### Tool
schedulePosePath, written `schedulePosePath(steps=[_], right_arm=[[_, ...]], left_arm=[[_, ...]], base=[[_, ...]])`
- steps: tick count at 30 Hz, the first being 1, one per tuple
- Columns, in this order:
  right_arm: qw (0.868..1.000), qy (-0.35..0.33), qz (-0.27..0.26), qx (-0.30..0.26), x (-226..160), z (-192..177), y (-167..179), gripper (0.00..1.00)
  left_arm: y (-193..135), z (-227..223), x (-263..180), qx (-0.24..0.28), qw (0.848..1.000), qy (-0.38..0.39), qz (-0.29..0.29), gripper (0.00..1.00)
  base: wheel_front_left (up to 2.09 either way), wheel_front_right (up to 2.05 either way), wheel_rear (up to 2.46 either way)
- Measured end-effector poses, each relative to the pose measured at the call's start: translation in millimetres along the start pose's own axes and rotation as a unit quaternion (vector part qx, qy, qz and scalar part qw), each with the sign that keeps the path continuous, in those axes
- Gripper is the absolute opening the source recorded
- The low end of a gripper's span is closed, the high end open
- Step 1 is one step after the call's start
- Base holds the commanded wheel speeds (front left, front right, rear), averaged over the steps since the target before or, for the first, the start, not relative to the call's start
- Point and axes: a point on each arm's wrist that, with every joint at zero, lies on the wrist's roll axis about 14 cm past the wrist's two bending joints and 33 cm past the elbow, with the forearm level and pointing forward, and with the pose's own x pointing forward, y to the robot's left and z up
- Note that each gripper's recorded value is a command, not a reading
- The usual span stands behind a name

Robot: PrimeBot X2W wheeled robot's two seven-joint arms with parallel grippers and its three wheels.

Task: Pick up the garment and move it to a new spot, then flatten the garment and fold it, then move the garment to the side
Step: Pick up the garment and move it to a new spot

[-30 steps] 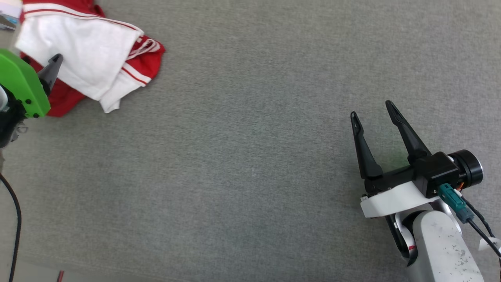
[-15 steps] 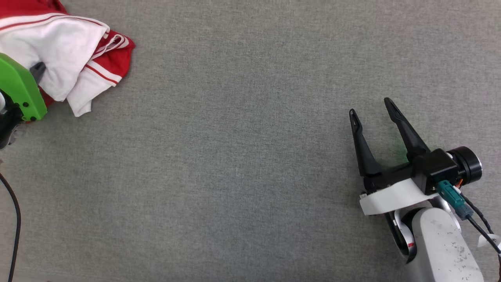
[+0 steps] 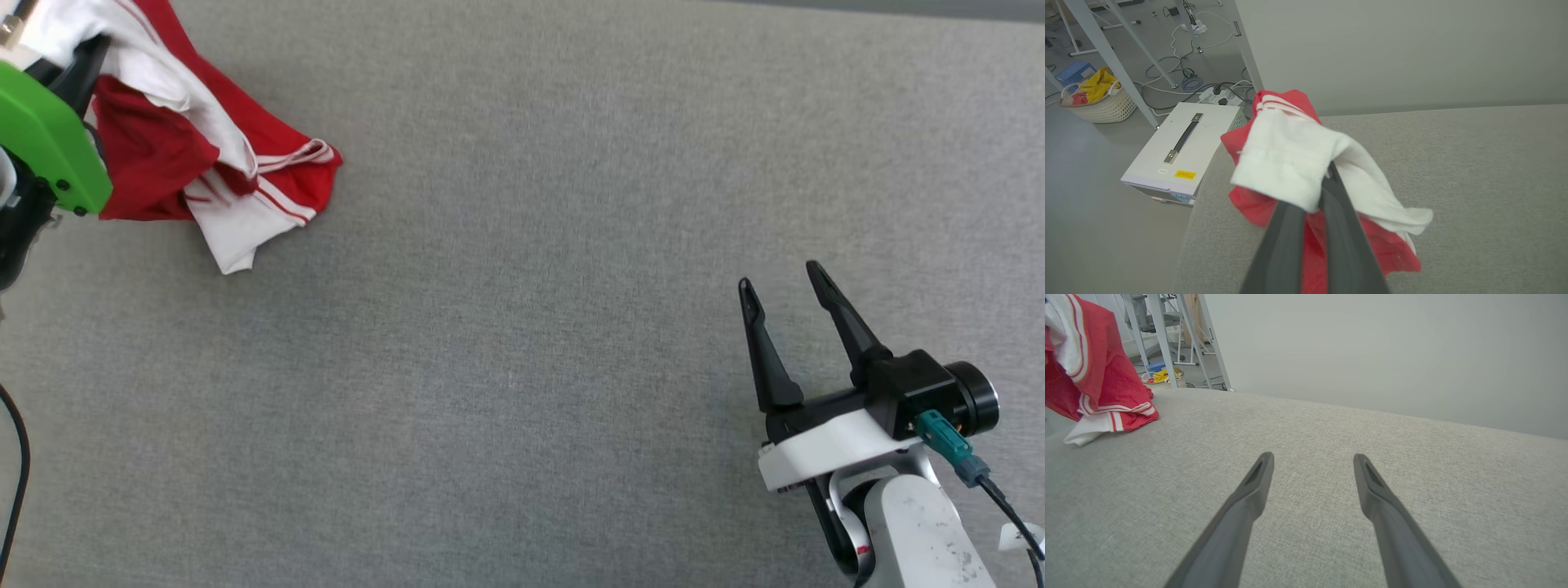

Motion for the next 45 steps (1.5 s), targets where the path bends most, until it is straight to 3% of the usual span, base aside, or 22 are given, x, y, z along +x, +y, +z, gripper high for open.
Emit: schedulePosePath(steps=[8,16,24,32,36,40,45], right_arm=[[0.999,-0.042,-0.012,0.002,-19,39,0,1.00],[0.996,-0.063,-0.060,-0.003,-50,60,-24,1.00],[0.988,-0.083,-0.126,-0.014,-84,78,-60,1.00],[0.978,-0.088,-0.190,-0.018,-125,84,-90,1.00],[0.975,-0.088,-0.205,-0.021,-136,84,-96,1.00],[0.975,-0.088,-0.206,-0.020,-134,84,-98,1.00],[0.979,-0.080,-0.188,-0.017,-120,77,-91,1.00]], left_arm=[[-51,77,-39,0.024,0.994,-0.089,-0.063,0.00],[-156,112,-47,0.026,0.974,-0.135,-0.181,0.00],[-277,165,-54,0.010,0.929,-0.202,-0.310,0.00],[-345,217,-74,-0.031,0.876,-0.292,-0.383,0.00],[-356,195,-66,-0.039,0.878,-0.265,-0.397,0.00],[-341,114,-43,-0.062,0.905,-0.170,-0.385,0.00],[-292,-5,-30,-0.071,0.940,-0.043,-0.330,0.00]], base=[[0.00,0.00,0.00],[0.00,0.00,0.00],[0.00,0.00,0.00],[0.00,0.00,0.00],[0.00,0.00,0.00],[0.00,0.00,0.00],[0.00,0.00,0.00]])
